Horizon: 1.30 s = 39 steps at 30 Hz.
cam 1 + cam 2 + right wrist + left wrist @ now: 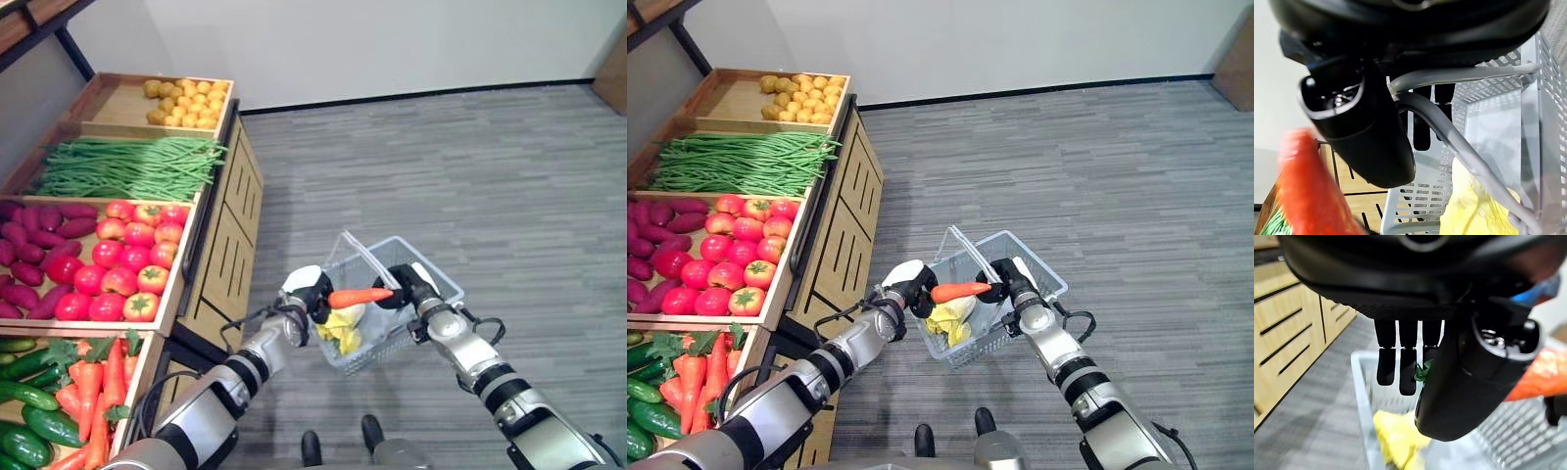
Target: Get the vegetables into the basket
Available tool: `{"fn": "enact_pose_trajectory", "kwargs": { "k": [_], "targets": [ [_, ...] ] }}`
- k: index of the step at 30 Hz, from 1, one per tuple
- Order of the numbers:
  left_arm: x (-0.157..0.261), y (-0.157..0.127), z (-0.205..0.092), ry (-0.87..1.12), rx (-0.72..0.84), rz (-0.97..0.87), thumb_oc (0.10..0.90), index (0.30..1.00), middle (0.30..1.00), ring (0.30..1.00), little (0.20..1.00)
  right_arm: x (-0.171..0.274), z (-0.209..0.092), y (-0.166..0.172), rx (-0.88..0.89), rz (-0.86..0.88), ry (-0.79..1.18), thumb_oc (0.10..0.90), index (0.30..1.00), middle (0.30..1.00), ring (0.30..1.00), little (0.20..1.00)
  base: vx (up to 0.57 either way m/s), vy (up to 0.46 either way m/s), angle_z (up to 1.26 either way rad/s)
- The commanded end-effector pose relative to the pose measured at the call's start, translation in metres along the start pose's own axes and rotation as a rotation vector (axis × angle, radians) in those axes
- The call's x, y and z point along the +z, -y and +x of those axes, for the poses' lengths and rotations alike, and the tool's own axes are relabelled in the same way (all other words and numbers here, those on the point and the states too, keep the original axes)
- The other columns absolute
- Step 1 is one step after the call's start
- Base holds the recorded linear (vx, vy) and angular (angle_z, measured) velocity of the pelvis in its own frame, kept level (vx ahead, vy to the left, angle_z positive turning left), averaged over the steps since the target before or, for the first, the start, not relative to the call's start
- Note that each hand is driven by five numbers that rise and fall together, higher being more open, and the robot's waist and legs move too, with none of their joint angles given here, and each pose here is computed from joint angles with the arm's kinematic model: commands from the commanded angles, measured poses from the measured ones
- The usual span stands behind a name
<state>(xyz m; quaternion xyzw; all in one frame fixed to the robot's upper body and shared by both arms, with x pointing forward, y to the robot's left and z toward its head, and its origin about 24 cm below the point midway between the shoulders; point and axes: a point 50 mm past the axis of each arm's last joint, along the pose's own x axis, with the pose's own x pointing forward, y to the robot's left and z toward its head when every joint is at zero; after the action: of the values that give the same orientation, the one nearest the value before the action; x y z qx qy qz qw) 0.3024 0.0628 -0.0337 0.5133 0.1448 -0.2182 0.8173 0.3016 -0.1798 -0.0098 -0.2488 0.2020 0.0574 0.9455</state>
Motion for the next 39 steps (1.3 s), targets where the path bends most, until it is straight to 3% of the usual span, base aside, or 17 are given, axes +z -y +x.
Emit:
{"fn": "enact_pose_trajectory", "kwargs": {
  "k": [1, 15, 22, 26, 33, 35, 39],
  "targets": [
    [0.036, -0.034, 0.012, 0.101, 0.120, 0.144, 0.900, 1.000, 1.000, 1.000, 1.000, 0.104, 0.004, 0.018, -0.077, 0.107, 0.404, 0.400, 0.300, 0.300, 0.300, 0.300, 0.00, -0.009, -0.13],
    [0.044, -0.020, 0.009, 0.140, 0.089, 0.166, 0.900, 1.000, 1.000, 1.000, 1.000, 0.093, 0.003, 0.010, -0.069, 0.102, 0.380, 0.400, 0.300, 0.300, 0.300, 0.300, 0.01, -0.014, -0.01],
    [0.037, -0.026, 0.008, 0.134, 0.106, 0.164, 0.900, 1.000, 1.000, 1.000, 1.000, 0.060, 0.004, 0.025, -0.130, 0.069, 0.275, 0.400, 0.300, 0.300, 0.300, 0.300, -0.01, -0.001, 0.00],
    [0.034, -0.028, 0.006, 0.157, 0.090, 0.141, 0.900, 1.000, 1.000, 1.000, 1.000, 0.019, 0.004, 0.043, -0.185, 0.013, 0.121, 0.400, 0.300, 0.300, 0.300, 0.300, -0.02, -0.010, 0.00],
    [0.020, -0.058, -0.006, 0.228, 0.165, -0.004, 0.900, 1.000, 1.000, 1.000, 1.000, -0.058, -0.013, 0.076, -0.286, -0.015, -0.168, 0.400, 0.300, 0.300, 0.300, 0.300, -0.03, -0.020, 0.06],
    [0.000, -0.065, -0.016, 0.214, 0.196, -0.102, 0.900, 1.000, 1.000, 1.000, 1.000, -0.078, -0.024, 0.082, -0.299, -0.009, -0.231, 0.400, 0.300, 0.300, 0.300, 0.300, -0.03, -0.016, 0.07],
    [-0.060, -0.048, -0.036, 0.062, 0.185, -0.240, 0.900, 1.000, 1.000, 1.000, 1.000, -0.116, -0.048, 0.091, -0.322, 0.000, -0.348, 0.400, 0.300, 0.300, 0.300, 0.300, -0.02, -0.021, 0.08]
  ]
}}
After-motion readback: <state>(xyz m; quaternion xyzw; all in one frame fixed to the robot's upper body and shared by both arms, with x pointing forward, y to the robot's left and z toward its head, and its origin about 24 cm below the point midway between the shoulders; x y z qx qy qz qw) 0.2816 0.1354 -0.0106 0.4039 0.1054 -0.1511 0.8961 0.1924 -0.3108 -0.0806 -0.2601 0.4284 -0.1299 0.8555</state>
